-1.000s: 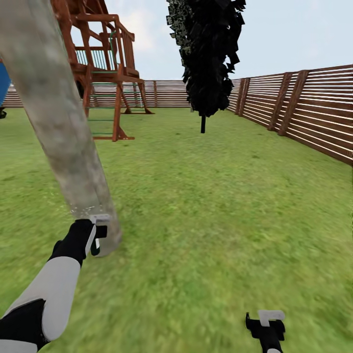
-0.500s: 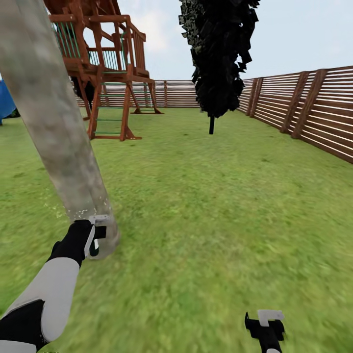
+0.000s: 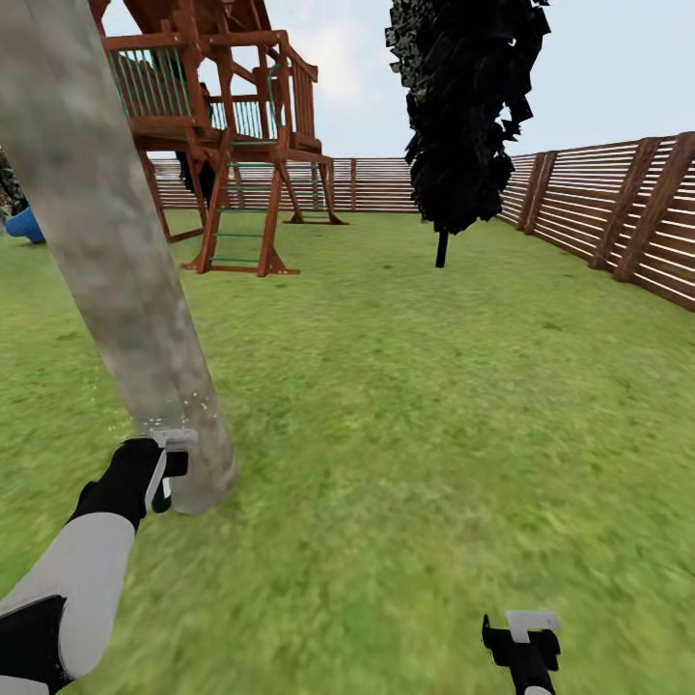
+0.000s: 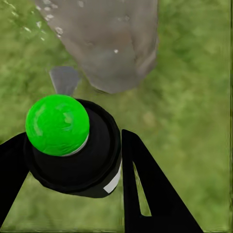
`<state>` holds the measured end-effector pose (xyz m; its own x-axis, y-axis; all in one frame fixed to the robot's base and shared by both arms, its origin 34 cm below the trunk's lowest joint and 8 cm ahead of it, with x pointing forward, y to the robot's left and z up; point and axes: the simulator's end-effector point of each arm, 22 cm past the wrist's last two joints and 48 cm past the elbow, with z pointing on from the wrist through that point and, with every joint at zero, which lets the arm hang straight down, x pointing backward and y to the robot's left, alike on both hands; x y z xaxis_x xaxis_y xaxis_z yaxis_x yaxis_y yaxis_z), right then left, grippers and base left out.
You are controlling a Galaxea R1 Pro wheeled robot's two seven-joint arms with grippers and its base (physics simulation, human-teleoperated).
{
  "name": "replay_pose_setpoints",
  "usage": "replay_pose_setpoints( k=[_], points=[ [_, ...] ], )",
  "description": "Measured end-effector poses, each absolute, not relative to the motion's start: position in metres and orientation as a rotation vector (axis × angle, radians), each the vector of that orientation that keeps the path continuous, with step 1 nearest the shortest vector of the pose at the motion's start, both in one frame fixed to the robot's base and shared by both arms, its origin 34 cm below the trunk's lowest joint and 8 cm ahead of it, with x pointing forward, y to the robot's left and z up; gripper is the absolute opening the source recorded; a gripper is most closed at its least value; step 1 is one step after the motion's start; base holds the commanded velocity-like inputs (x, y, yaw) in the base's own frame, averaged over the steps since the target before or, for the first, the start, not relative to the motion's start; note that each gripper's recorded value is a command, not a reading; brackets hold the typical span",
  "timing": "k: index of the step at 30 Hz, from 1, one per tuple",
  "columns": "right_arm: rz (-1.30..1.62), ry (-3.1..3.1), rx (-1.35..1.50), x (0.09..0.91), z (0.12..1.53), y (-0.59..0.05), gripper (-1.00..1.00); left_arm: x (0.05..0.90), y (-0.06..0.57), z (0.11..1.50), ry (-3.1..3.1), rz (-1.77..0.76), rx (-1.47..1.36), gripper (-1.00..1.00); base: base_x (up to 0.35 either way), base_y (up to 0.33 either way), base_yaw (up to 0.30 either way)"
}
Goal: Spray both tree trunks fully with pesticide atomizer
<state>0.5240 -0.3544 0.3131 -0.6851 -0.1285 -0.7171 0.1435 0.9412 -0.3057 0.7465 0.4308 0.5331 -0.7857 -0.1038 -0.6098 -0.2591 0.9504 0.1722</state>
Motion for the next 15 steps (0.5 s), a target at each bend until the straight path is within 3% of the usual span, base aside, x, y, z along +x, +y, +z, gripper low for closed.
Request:
replay_pose_setpoints(
  k=[4,11,15],
  points=[
    [-0.434,2.285,0.011,0.524,0.313,-0.354,1.0,0.743,0.376,0.51,2.505,0.233,-0.22,-1.0,0.049,-0.272,0.225],
    [-0.434,2.285,0.01,0.524,0.313,-0.354,1.0,0.721,0.413,0.497,2.525,0.314,-0.235,-1.0,0.002,-0.276,0.276],
    [-0.434,2.285,0.011,0.524,0.313,-0.354,1.0,0.724,0.386,0.491,2.532,0.258,-0.224,-1.0,0.053,-0.277,0.277]
  ],
)
